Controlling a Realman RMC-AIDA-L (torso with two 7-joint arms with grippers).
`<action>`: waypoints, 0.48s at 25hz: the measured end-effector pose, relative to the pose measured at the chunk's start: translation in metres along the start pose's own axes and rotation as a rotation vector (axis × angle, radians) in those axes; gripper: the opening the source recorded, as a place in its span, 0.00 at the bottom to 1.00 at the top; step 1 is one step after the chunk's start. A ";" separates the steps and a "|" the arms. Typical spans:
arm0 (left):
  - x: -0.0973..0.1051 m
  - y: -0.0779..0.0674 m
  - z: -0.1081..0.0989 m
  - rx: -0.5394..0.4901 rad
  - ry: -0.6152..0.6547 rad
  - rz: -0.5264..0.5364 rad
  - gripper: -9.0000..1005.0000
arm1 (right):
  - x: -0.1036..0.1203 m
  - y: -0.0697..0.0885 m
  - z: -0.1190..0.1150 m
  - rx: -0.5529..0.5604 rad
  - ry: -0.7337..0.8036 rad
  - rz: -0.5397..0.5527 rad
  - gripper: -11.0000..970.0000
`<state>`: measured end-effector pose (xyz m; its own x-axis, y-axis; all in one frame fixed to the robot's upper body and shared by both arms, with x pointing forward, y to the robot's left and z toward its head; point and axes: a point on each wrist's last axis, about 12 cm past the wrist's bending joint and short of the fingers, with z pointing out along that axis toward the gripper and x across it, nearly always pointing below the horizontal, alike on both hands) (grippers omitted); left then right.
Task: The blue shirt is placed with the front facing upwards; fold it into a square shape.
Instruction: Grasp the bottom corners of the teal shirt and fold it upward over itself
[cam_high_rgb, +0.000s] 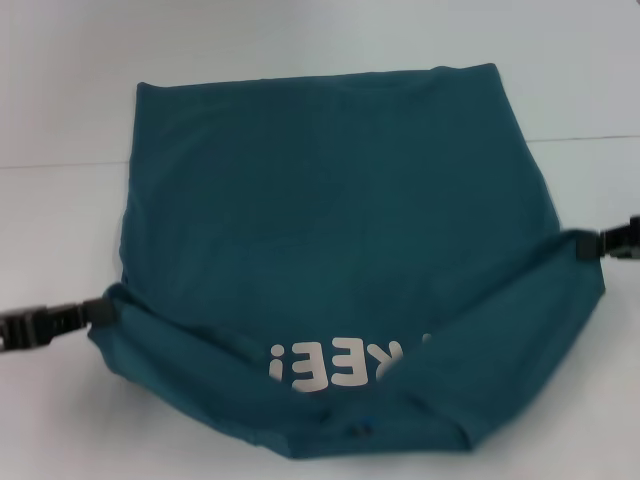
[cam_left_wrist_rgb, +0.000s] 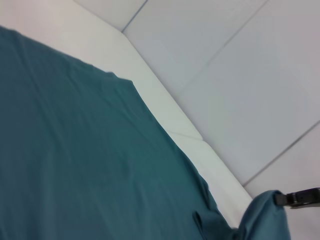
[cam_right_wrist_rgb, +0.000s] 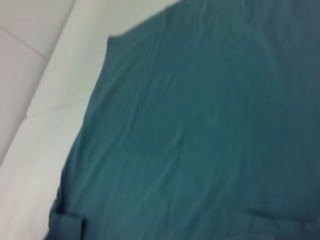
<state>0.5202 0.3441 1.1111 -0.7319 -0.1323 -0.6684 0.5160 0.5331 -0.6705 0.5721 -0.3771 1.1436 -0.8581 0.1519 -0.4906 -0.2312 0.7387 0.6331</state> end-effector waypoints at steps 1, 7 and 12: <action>-0.004 0.001 0.002 -0.005 -0.003 0.002 0.04 | -0.004 0.000 0.000 0.002 -0.017 0.000 0.03; -0.031 0.011 0.017 -0.064 -0.041 0.016 0.04 | -0.025 0.002 0.004 -0.001 -0.132 0.013 0.03; -0.046 0.014 0.030 -0.101 -0.064 0.034 0.04 | -0.032 0.000 0.007 0.015 -0.182 0.022 0.03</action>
<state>0.5748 0.3330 1.1230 -0.6836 -0.1640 -0.7112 0.4899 0.6192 -0.6136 0.6027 -0.3773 1.1550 -0.7656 0.2832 -0.5777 -0.2055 0.7432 0.6367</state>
